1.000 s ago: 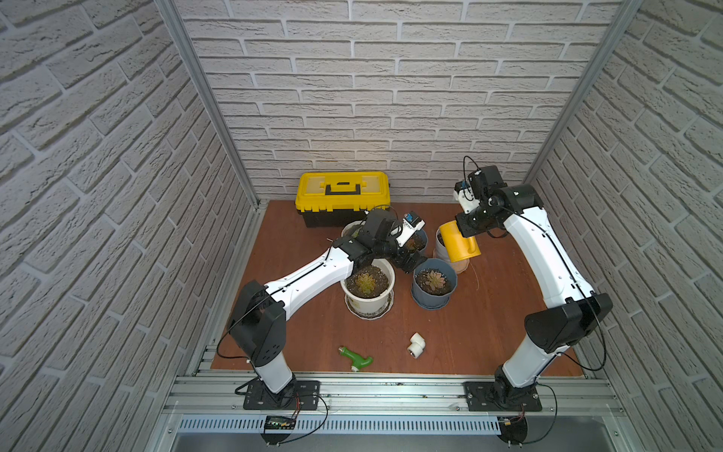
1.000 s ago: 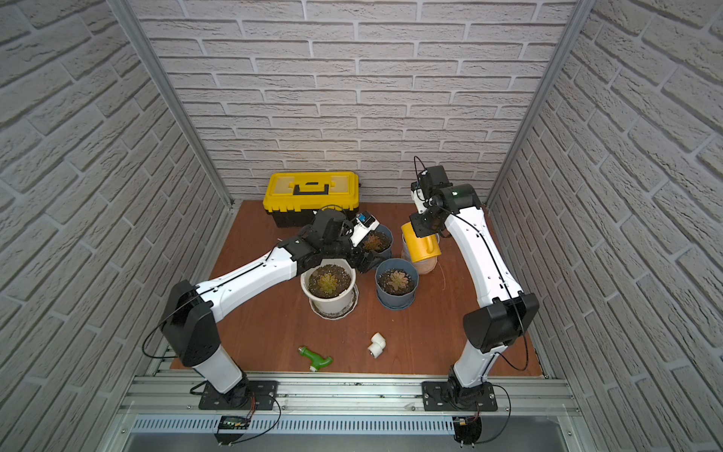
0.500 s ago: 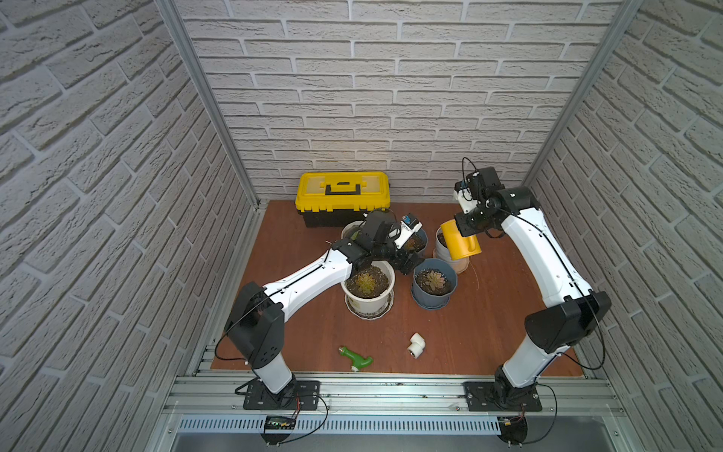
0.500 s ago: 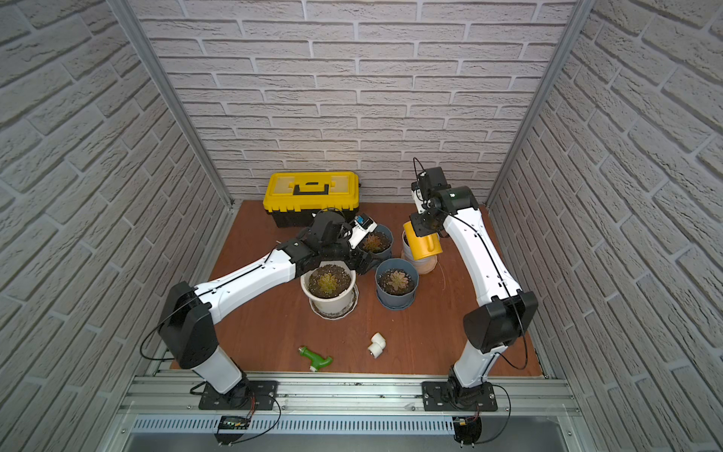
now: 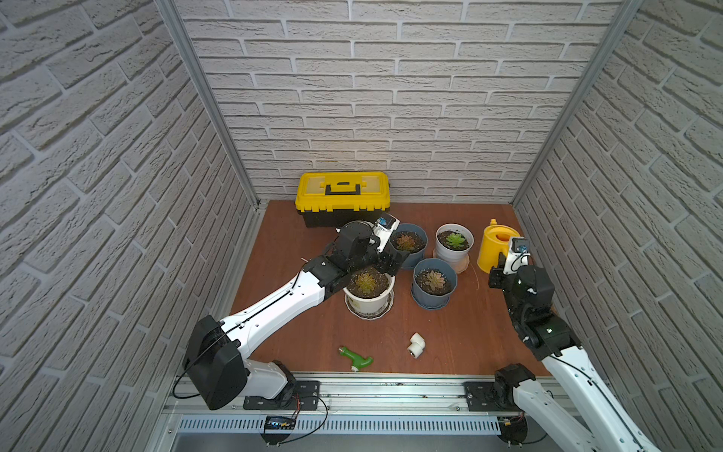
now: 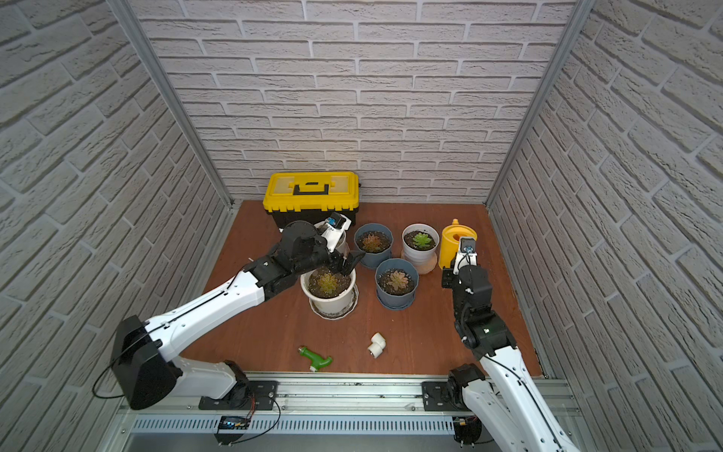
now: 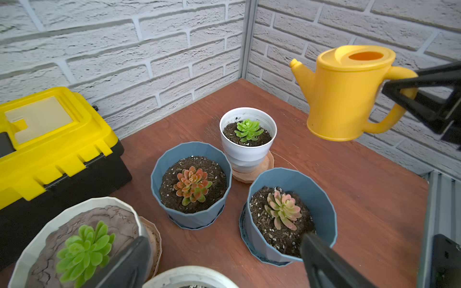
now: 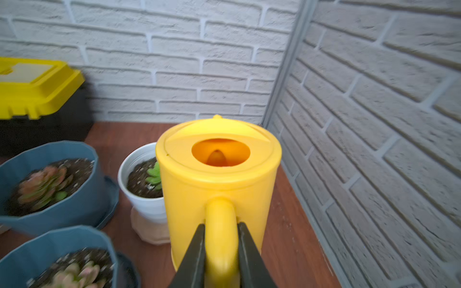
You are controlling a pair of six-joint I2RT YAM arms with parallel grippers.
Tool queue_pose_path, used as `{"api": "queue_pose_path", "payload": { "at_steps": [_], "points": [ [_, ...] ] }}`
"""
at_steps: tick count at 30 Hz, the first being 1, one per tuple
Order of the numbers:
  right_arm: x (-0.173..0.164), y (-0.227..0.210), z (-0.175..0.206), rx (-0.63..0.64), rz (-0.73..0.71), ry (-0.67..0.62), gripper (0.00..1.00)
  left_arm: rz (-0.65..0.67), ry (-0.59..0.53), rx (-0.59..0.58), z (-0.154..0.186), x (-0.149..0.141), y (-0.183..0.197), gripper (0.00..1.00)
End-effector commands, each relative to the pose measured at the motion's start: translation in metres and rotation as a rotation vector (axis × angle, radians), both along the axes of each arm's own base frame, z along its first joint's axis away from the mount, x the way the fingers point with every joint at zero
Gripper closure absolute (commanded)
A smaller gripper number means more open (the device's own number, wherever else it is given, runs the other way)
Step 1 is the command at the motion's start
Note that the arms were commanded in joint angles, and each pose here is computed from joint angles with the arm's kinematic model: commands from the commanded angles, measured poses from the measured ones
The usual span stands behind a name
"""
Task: Water the succulent around the soil edge
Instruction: Place the watering can at the center of the board.
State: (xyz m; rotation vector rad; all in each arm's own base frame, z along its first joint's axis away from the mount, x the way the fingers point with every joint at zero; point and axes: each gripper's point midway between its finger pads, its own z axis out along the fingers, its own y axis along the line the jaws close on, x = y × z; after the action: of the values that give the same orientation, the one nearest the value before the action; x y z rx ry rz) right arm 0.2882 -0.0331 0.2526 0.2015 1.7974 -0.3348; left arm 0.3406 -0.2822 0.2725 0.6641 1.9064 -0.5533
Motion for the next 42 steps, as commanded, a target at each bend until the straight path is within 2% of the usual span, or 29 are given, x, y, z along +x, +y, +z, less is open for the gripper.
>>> {"api": "queue_pose_path", "payload": {
  "at_steps": [1, 8, 11, 17, 20, 23, 28, 33, 37, 42],
  "points": [
    [0.008, -0.035, 0.03, 0.015, -0.164, -0.268, 0.98, 0.057, -0.029, -0.027, 0.008, 0.005, 0.007, 0.02],
    [0.078, -0.102, -0.022, 0.171, -0.179, -0.201, 0.97, 0.091, -0.029, -0.009, 0.006, 0.006, 0.014, 0.02],
    [0.106, -0.118, -0.047, 0.246, -0.097, -0.214, 0.97, 0.095, -0.04, -0.001, 0.008, 0.006, 0.016, 0.02],
    [0.157, -0.099, -0.063, 0.348, 0.172, -0.223, 0.96, 0.115, -0.082, 0.035, 0.01, 0.013, 0.021, 0.02],
    [0.176, -0.092, -0.072, 0.354, 0.25, -0.195, 0.94, 0.126, -0.097, 0.035, 0.011, 0.017, 0.024, 0.02],
    [0.192, -0.096, -0.08, 0.38, 0.264, -0.139, 0.92, 0.13, -0.104, 0.038, 0.01, 0.019, 0.024, 0.02],
    [0.206, -0.105, -0.093, 0.372, 0.217, -0.013, 0.92, 0.142, -0.098, 0.035, 0.007, 0.024, 0.025, 0.02],
    [0.203, -0.102, -0.133, 0.252, 0.193, 0.266, 0.89, 0.138, -0.077, 0.004, 0.006, 0.021, 0.023, 0.02],
    [0.19, -0.1, -0.164, 0.213, 0.196, 0.324, 0.86, 0.137, -0.081, -0.007, 0.009, 0.015, 0.026, 0.02],
    [0.18, -0.09, -0.161, 0.19, 0.239, 0.331, 0.7, 0.147, -0.096, -0.008, 0.014, 0.009, 0.033, 0.02]
  ]
}}
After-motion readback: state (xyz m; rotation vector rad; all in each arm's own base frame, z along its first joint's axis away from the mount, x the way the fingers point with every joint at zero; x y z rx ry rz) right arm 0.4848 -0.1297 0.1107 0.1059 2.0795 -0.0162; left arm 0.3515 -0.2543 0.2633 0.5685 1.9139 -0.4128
